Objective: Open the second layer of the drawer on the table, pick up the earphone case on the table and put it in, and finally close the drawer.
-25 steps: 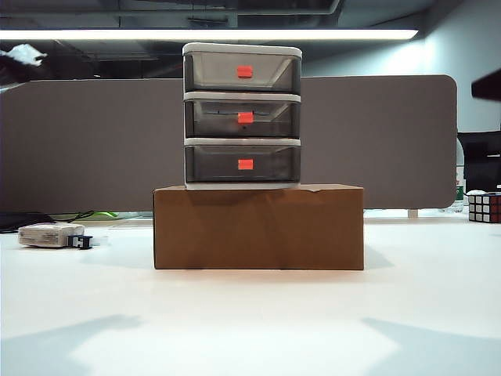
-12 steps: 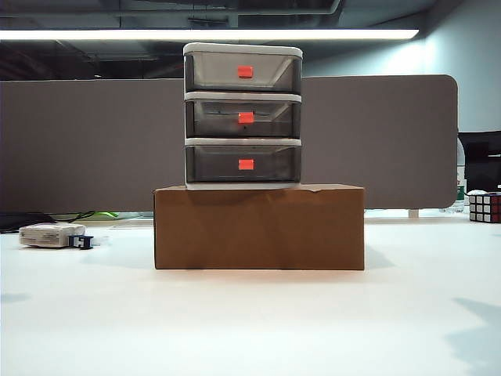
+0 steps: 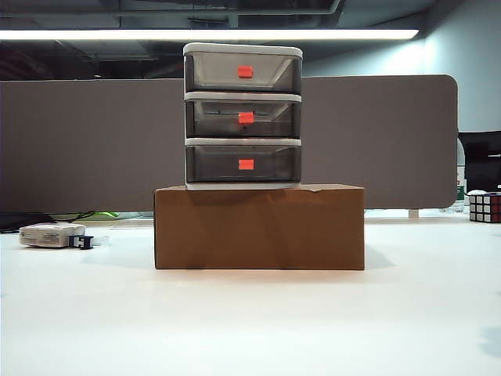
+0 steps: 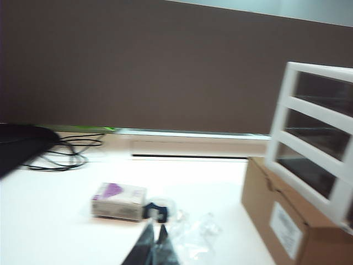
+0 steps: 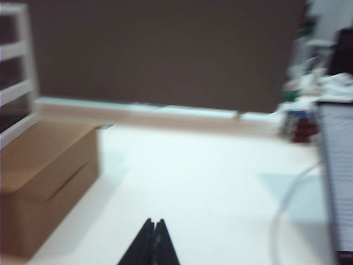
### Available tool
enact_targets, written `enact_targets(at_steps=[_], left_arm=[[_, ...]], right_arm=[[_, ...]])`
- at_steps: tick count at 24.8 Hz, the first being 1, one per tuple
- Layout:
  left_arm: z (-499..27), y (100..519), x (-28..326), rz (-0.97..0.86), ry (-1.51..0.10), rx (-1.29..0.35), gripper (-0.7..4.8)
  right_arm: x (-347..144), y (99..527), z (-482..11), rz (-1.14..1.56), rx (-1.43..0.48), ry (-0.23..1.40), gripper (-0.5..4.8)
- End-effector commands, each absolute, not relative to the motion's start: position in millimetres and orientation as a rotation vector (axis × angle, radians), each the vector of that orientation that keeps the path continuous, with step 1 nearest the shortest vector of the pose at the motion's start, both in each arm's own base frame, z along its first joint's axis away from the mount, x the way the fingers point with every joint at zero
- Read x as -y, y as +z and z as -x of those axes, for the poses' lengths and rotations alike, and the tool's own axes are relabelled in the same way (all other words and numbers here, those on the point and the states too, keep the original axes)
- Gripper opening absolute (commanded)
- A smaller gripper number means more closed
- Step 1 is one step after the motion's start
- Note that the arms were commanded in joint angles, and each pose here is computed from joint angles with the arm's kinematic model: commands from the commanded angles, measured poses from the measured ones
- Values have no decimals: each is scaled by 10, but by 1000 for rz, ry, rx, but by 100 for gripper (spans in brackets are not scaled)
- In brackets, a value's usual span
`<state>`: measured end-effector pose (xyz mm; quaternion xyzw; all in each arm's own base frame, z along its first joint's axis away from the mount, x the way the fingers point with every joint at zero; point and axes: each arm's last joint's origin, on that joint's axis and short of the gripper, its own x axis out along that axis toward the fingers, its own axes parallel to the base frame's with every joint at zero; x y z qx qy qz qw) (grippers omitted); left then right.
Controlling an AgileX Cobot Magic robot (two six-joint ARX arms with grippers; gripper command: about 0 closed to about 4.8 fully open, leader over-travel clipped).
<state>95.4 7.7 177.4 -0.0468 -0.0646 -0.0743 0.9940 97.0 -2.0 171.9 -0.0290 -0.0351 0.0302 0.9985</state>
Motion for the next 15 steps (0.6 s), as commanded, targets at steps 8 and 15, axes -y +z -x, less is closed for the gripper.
enact_targets(at_steps=[8,15], left_arm=[[-955,1788,-64,132,-129,129,-6],[-962,1790,40,144,-150,130,-6]], right_arm=[[34,1750,-968,59,113,13,-5],[28,1742,-968,59,105,30,-5]])
